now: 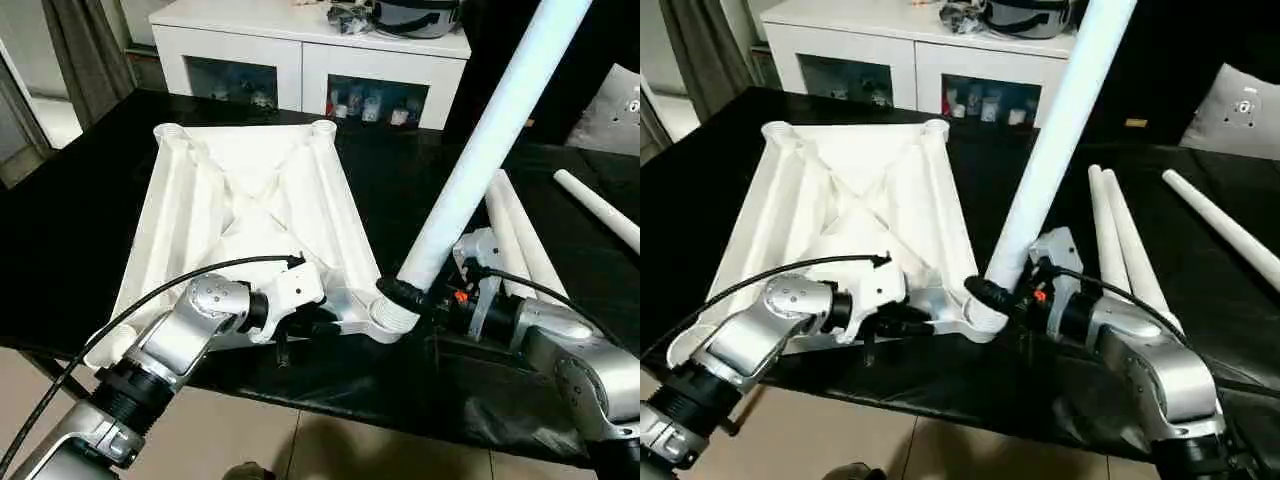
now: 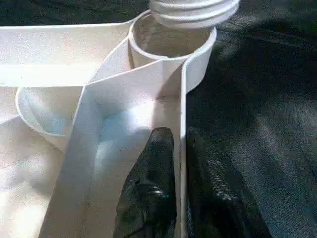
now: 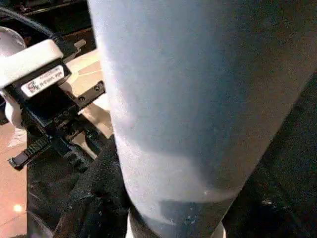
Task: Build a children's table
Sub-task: Insert table leg to table base
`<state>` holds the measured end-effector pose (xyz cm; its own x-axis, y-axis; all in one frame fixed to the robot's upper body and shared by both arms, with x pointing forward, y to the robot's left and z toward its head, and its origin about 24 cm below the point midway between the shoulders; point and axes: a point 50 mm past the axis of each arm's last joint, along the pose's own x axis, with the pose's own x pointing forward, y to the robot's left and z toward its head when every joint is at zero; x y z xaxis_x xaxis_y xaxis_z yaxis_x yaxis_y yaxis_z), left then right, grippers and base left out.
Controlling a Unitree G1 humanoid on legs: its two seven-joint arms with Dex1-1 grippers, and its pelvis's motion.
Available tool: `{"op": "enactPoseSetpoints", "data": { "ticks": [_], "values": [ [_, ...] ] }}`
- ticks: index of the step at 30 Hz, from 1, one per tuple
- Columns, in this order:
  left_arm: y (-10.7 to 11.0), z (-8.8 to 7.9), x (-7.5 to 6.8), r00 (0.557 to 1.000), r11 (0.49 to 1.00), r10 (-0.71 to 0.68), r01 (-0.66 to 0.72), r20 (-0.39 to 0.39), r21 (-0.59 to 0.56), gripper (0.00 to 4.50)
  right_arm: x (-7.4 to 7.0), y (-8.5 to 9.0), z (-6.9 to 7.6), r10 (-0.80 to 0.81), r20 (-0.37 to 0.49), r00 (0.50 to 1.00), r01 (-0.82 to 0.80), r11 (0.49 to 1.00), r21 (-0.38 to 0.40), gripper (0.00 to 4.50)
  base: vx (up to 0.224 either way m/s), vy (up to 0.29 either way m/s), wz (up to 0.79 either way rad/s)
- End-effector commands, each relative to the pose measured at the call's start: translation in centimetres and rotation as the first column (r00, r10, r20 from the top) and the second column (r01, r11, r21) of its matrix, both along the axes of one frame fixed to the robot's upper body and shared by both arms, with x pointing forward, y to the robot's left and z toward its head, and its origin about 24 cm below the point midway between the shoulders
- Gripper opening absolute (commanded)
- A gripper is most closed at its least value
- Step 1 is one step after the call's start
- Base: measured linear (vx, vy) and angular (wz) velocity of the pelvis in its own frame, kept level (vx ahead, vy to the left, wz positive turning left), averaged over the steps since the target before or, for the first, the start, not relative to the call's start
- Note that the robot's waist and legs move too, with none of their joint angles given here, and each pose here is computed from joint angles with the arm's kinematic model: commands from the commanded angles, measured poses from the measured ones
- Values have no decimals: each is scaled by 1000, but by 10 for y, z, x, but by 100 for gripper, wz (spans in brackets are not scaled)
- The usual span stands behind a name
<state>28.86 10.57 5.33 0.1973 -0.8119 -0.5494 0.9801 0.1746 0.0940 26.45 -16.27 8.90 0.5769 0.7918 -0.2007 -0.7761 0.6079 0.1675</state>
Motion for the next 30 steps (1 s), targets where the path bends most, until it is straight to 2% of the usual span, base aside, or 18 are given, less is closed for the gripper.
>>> {"op": "enactPoseSetpoints", "data": {
  "ticks": [1, 4, 8, 13, 19, 25, 30],
  "values": [
    [6, -12, -2, 1000, 997, 1, 1, -31, 71, 18, 6, 1, 4, 7, 22, 1000, -7, 1000, -11, 191, 0, 0, 0],
    [4, -13, -2, 1000, 997, -16, 18, -27, 77, 1, 9, 3, 4, 20, 18, 1000, -19, 1000, -19, 191, 0, 0, 0],
    [2, -12, -1, 997, 992, -76, 75, 13, 103, 0, 11, 8, -3, 73, -25, 997, -75, 995, -60, 191, 0, 0, 0],
    [0, -11, -3, 988, 981, -156, 153, 12, 119, 0, 16, 9, -9, 81, -53, 995, -85, 994, -75, 191, 0, 0, 0],
    [0, -7, 5, 984, 977, -177, 171, 38, 129, 0, 19, 9, -14, 106, -86, 991, -115, 988, -106, 191, 0, 0, 0],
    [8, -1, 24, 989, 984, -116, 101, 95, 146, 0, 21, 5, -13, 113, -95, 989, -123, 987, -108, 191, 0, 0, 0],
    [9, 3, 24, 989, 985, -138, 132, 51, 113, 0, 24, 4, -15, 85, -87, 993, -93, 991, -96, 191, 0, 0, 0]
  ]
}}
